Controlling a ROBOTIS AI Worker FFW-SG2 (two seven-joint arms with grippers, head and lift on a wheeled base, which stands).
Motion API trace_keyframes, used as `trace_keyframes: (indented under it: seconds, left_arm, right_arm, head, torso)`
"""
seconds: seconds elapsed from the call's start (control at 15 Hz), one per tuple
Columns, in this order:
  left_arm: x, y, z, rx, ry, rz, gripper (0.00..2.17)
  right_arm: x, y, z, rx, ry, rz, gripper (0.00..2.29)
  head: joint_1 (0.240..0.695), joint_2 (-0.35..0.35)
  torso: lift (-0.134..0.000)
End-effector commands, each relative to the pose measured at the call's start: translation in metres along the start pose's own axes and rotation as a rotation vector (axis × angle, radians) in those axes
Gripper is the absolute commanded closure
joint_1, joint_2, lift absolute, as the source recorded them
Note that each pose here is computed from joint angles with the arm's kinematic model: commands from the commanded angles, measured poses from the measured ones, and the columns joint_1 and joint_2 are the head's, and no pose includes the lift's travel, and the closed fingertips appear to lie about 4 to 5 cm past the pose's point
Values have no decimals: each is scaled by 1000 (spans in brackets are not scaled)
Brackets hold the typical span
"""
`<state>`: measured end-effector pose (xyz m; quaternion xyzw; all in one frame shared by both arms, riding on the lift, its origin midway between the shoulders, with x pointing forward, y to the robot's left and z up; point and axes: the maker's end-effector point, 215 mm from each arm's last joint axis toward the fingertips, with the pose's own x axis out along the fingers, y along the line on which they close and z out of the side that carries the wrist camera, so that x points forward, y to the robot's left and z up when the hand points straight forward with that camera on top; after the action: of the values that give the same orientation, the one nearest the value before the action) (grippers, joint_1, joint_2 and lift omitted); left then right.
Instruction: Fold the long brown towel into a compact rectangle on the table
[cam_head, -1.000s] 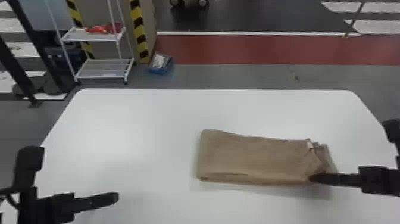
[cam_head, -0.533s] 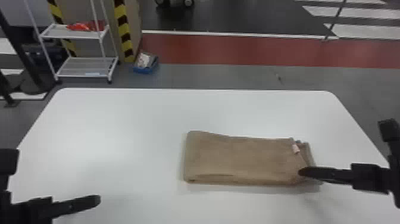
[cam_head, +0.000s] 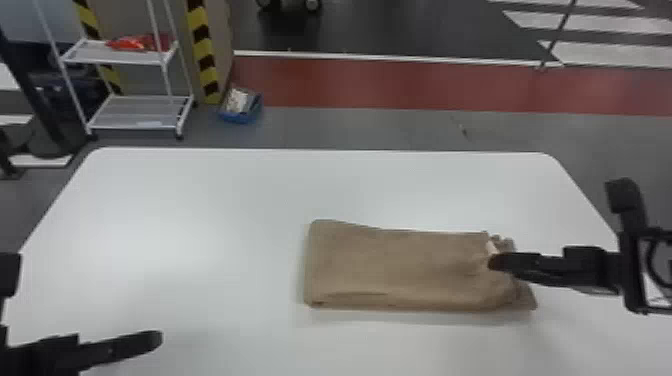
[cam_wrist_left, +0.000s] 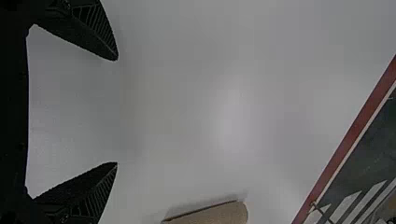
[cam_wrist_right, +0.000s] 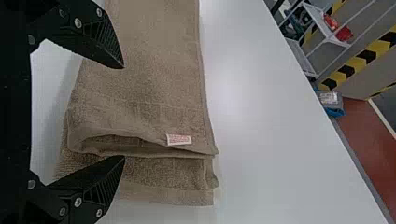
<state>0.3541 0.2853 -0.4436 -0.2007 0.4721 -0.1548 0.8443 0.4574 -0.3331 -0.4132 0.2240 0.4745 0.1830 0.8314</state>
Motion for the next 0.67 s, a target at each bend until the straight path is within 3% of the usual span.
trace_keyframes:
  seconds: [0.0,0.6]
  left_arm:
    - [-1,1,-2,-6,5,1,80]
    - [-2,4,-3,-12,5,2,80]
  right_arm:
    - [17,-8,-6,24,46,-23,235]
    - [36,-11,7,55,68,-53,289]
  head:
    - [695,-68]
    - [695,-53]
  torso:
    - [-123]
    - [-123]
